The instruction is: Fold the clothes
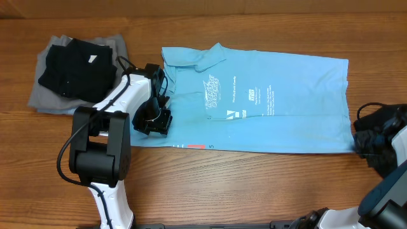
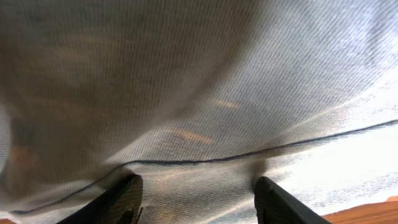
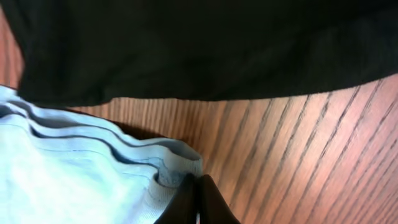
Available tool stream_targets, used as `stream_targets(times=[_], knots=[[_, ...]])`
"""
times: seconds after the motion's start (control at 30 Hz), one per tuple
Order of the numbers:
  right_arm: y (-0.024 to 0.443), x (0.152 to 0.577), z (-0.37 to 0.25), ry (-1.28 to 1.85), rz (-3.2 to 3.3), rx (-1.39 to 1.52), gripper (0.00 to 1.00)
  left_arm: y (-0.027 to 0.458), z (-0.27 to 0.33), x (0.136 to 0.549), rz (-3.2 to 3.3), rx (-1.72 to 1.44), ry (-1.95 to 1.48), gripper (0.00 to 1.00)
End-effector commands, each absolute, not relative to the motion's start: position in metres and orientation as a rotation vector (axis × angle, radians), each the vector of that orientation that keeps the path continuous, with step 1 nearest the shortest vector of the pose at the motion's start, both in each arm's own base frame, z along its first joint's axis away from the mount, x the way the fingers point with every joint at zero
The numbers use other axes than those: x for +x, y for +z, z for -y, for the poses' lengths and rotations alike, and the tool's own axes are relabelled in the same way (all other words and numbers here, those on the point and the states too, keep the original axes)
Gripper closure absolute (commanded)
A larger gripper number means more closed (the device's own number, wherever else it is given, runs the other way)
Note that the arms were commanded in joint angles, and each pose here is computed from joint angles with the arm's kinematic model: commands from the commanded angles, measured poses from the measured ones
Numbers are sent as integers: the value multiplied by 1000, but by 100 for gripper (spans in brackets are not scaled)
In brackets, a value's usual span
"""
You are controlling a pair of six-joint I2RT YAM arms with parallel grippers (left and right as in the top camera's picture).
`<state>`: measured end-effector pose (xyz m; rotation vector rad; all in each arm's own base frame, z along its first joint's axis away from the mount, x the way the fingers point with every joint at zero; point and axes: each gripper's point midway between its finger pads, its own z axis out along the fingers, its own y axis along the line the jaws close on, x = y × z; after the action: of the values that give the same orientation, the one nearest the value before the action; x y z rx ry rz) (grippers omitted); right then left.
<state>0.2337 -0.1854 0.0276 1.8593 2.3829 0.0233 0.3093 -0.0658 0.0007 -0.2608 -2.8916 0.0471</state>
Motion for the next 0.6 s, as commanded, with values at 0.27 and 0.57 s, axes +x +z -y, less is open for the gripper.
stream_targets(times=[0.27,0.57], knots=[[32,225,178,48,-2423,1895,52,-7,48,301,2860,-227,-43,37],[84,310,126,776,-2392,1230,49,30,55,311,2856,-229,7,39]])
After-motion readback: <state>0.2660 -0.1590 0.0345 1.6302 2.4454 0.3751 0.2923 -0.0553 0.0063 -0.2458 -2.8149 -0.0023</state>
